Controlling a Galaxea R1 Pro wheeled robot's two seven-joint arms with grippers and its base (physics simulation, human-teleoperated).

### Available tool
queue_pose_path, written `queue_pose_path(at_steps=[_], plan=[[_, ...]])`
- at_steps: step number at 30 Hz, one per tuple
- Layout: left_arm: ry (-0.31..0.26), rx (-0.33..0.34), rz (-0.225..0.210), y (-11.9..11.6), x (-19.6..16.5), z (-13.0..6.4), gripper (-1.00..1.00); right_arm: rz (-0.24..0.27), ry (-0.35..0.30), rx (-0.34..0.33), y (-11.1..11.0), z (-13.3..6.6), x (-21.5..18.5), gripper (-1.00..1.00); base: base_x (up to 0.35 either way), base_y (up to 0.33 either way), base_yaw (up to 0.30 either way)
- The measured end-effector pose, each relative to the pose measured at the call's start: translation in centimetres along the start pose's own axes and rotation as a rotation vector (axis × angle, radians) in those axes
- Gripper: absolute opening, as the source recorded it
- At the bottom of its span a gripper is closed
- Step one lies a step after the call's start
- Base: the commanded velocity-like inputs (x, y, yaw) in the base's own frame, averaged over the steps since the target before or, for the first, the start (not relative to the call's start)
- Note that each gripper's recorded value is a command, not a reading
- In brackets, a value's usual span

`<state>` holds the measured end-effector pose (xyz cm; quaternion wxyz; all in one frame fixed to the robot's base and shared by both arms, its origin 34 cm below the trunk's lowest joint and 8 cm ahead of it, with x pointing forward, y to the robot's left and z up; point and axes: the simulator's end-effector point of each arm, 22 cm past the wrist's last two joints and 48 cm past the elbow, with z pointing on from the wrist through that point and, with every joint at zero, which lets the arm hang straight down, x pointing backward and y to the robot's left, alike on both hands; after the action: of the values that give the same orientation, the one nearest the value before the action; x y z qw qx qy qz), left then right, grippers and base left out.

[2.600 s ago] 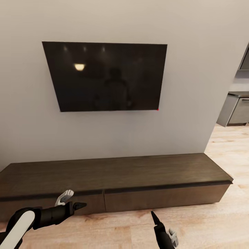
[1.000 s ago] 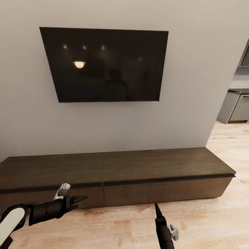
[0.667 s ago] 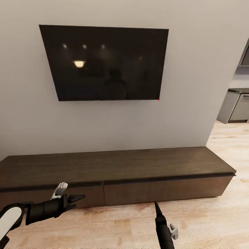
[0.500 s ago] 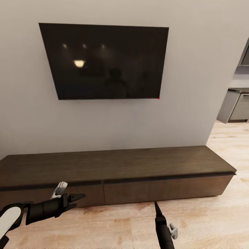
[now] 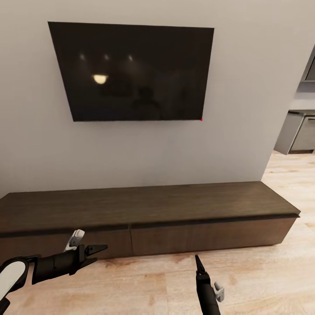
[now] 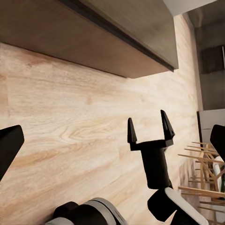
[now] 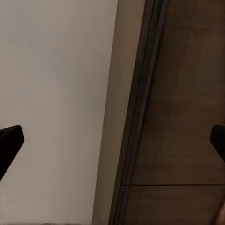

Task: Place each of the two pumpkins and all three candles from the living room inside a cabinet in the living room (use any cabinet), then make sure every cabinet is closed, and position the cauldron so it is next to a table in the living room.

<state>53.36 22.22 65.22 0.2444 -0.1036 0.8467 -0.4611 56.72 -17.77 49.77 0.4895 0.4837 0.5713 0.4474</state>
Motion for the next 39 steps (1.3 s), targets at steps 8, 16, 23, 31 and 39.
queue_pose_path(at_steps=[8, 16, 23, 31, 39], plan=[[0.005, 0.001, -0.001, 1.4, 1.1, 0.7, 1.0, 0.001, 0.006, -0.015, -1.5, -0.2, 0.4, 1.0, 0.0, 0.0, 0.0], [0.005, 0.002, -0.002, 2.8, 2.0, 1.3, 1.0, 0.04, 0.045, -0.022, -3.1, -0.4, 1.4, 1.0, 0.0, 0.0, 0.0], [0.005, 0.014, -0.009, 3.9, 2.8, 1.8, 1.0, 0.045, 0.05, -0.021, -4.7, -0.6, 1.7, 1.0, 0.0, 0.0, 0.0], [0.004, 0.014, -0.009, 5.3, 3.7, 2.3, 1.0, 0.045, 0.053, -0.021, -6.5, -0.9, 2.1, 1.0, 0.0, 0.0, 0.0], [0.004, 0.014, -0.009, 6.8, 4.7, 2.9, 1.0, 0.045, 0.052, -0.02, -8.3, -1.1, 2.3, 1.0, 0.0, 0.0, 0.0]])
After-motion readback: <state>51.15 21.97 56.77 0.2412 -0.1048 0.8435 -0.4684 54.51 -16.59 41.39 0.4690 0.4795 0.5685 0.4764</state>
